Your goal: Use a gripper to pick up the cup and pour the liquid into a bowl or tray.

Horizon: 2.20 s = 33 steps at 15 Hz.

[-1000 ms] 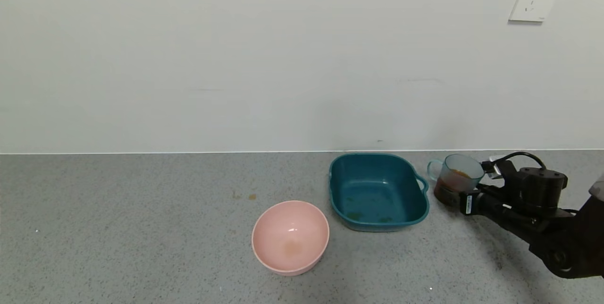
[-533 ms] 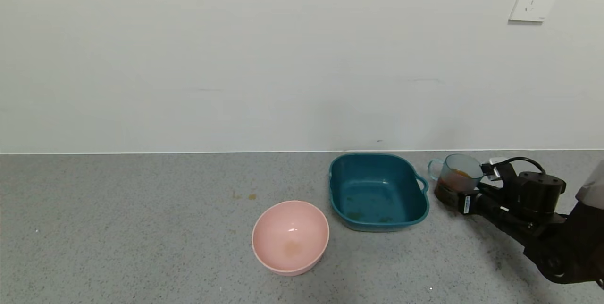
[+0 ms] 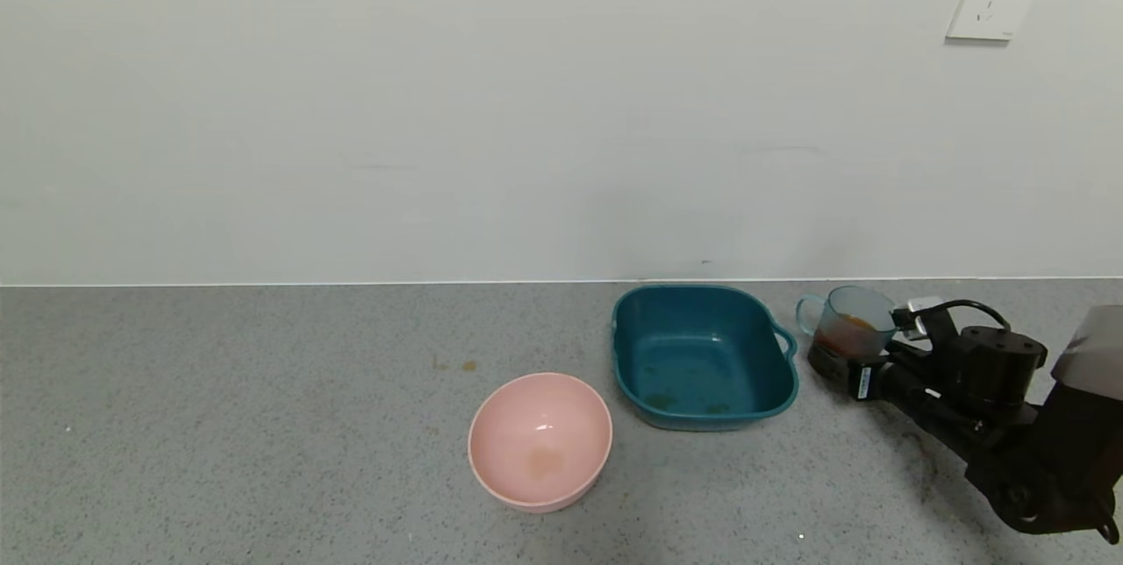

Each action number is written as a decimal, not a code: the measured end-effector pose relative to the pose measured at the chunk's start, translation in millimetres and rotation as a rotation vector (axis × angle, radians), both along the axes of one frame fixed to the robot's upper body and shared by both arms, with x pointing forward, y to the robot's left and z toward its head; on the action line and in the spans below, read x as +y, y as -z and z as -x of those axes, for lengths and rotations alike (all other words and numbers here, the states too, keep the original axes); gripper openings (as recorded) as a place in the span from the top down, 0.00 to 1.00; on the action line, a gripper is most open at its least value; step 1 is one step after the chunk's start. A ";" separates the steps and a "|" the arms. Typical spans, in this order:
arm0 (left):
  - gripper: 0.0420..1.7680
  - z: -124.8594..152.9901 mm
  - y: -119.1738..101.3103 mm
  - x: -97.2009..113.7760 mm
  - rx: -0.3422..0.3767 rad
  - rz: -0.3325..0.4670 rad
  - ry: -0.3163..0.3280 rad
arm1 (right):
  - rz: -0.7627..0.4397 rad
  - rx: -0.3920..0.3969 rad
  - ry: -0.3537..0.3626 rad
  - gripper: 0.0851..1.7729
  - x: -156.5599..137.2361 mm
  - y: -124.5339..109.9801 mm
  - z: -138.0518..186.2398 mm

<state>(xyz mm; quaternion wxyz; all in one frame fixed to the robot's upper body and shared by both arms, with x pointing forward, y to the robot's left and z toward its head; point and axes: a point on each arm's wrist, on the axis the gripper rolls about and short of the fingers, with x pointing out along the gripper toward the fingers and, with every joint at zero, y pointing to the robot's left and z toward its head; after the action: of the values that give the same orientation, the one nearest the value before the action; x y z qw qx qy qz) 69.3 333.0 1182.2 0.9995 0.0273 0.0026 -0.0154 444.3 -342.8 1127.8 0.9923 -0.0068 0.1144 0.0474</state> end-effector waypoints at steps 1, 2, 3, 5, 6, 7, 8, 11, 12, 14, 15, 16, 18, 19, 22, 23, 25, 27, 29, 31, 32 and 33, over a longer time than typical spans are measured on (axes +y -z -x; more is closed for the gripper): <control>0.03 0.0 0.0 0.0 0.000 0.000 0.000 | 0.001 -0.002 0.000 0.04 0.0 0.0 -0.1; 0.03 0.0 0.0 0.0 0.000 0.000 0.000 | 0.002 -0.005 0.000 0.04 0.1 -0.4 -0.7; 0.03 0.0 0.0 0.0 0.000 0.000 0.000 | 0.002 -0.010 0.000 0.04 0.2 -1.1 -1.9; 0.03 0.0 0.0 0.0 0.000 0.000 0.000 | 0.003 -0.013 -0.001 0.04 0.4 -1.4 -2.6; 0.03 0.0 0.0 0.0 0.000 0.000 0.000 | 0.003 -0.014 -0.004 0.04 1.4 -1.5 -2.8; 0.03 0.0 0.0 0.0 0.000 0.000 0.000 | 0.003 -0.016 -0.004 0.04 1.9 -1.7 -3.2; 0.03 0.0 0.0 0.0 0.000 0.000 0.000 | 0.003 -0.020 -0.005 0.04 2.2 -2.4 -4.1; 0.03 0.0 0.0 0.0 0.000 0.000 0.000 | 0.003 -0.028 -0.011 0.04 4.4 -3.8 -5.7; 0.03 0.0 0.0 0.0 0.000 0.000 0.000 | 0.002 -0.029 -0.012 0.04 5.0 -4.0 -5.9; 0.03 0.0 0.0 0.0 0.000 0.000 0.000 | 0.002 -0.030 -0.013 0.04 5.4 -4.2 -6.2; 0.03 0.0 0.0 0.0 0.000 0.000 0.000 | 0.002 -0.031 -0.013 0.04 5.4 -4.3 -6.4; 0.03 0.0 0.0 0.0 0.000 0.000 0.000 | 0.001 -0.033 -0.012 0.04 5.4 -4.2 -6.9; 0.03 0.0 0.0 0.0 0.000 0.000 0.000 | 0.001 -0.033 -0.011 0.11 4.7 -3.9 -7.5; 0.03 0.0 0.0 0.0 0.000 0.000 0.000 | 0.002 -0.032 -0.012 0.20 4.9 -3.7 -7.6; 0.03 0.0 0.0 0.0 0.000 0.000 0.000 | 0.001 -0.032 -0.014 0.25 5.4 -3.6 -7.4; 0.03 0.0 0.0 0.0 0.000 0.000 0.000 | 0.001 -0.032 -0.013 0.26 5.4 -3.6 -7.4; 0.03 0.0 0.0 0.0 0.000 0.000 0.000 | 0.001 -0.032 -0.014 0.26 5.3 -3.7 -7.2; 0.03 0.0 0.0 0.0 0.000 0.000 0.000 | 0.001 -0.031 -0.013 0.26 5.0 -4.6 -6.3; 0.03 0.0 0.0 0.0 0.000 0.000 0.000 | 0.001 -0.036 -0.012 0.26 4.6 -7.6 -5.5; 0.03 0.0 0.0 0.0 0.000 0.000 0.000 | 0.002 -0.040 -0.006 0.26 2.6 -13.7 -4.9; 0.03 0.0 0.0 0.0 0.000 0.000 0.000 | 0.002 -0.033 -0.005 0.26 2.0 -16.4 -4.4; 0.03 0.0 0.0 0.0 0.000 0.000 0.000 | 0.002 -0.025 -0.004 0.26 1.8 -19.5 -3.6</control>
<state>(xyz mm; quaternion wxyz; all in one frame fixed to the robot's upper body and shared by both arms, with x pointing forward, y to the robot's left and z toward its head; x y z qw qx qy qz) 69.3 333.0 1182.3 0.9995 0.0275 0.0023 -0.0154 447.9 -341.0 1147.3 0.9936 -0.0086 0.1018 0.0490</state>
